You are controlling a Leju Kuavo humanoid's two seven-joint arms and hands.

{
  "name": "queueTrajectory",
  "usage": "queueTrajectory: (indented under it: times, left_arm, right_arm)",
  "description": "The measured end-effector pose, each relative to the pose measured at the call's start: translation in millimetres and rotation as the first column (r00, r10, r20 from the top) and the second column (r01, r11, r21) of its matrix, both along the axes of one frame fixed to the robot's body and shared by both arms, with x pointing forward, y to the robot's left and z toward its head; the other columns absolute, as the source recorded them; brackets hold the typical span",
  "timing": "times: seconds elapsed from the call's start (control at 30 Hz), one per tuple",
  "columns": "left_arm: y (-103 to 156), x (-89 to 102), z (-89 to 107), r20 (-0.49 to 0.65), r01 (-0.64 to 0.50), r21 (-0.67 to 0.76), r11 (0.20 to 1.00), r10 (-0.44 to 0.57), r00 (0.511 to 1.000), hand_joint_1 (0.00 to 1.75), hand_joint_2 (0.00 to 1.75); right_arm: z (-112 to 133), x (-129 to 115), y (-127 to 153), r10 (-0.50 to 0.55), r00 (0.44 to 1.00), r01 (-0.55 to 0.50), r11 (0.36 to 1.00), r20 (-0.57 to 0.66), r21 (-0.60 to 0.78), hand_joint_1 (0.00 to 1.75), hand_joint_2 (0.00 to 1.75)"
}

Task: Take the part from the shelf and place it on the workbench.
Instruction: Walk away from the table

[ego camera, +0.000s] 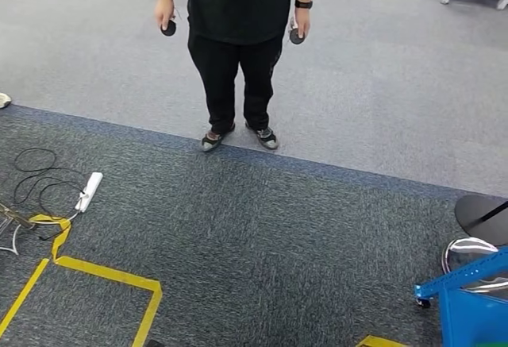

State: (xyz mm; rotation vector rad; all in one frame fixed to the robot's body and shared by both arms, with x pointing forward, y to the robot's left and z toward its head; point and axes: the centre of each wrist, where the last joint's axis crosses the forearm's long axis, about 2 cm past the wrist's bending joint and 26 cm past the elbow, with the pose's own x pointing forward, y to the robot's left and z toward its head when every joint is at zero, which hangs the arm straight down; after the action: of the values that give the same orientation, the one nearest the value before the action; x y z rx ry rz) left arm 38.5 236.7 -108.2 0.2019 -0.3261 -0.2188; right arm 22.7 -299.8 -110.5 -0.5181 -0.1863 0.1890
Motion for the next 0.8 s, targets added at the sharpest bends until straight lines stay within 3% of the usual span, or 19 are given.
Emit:
queueTrajectory:
  times: [0.8]
  left_arm:
    - [0.6, -2.0, -0.3, -0.003, -0.005, -0.002, 1.0, 0.005, 1.0, 0.0, 0.0]
  right_arm:
    - [0.1, 1.9, 0.7, 0.006, 1.0, -0.006, 1.0, 0.005, 0.002, 0.0, 0.0]
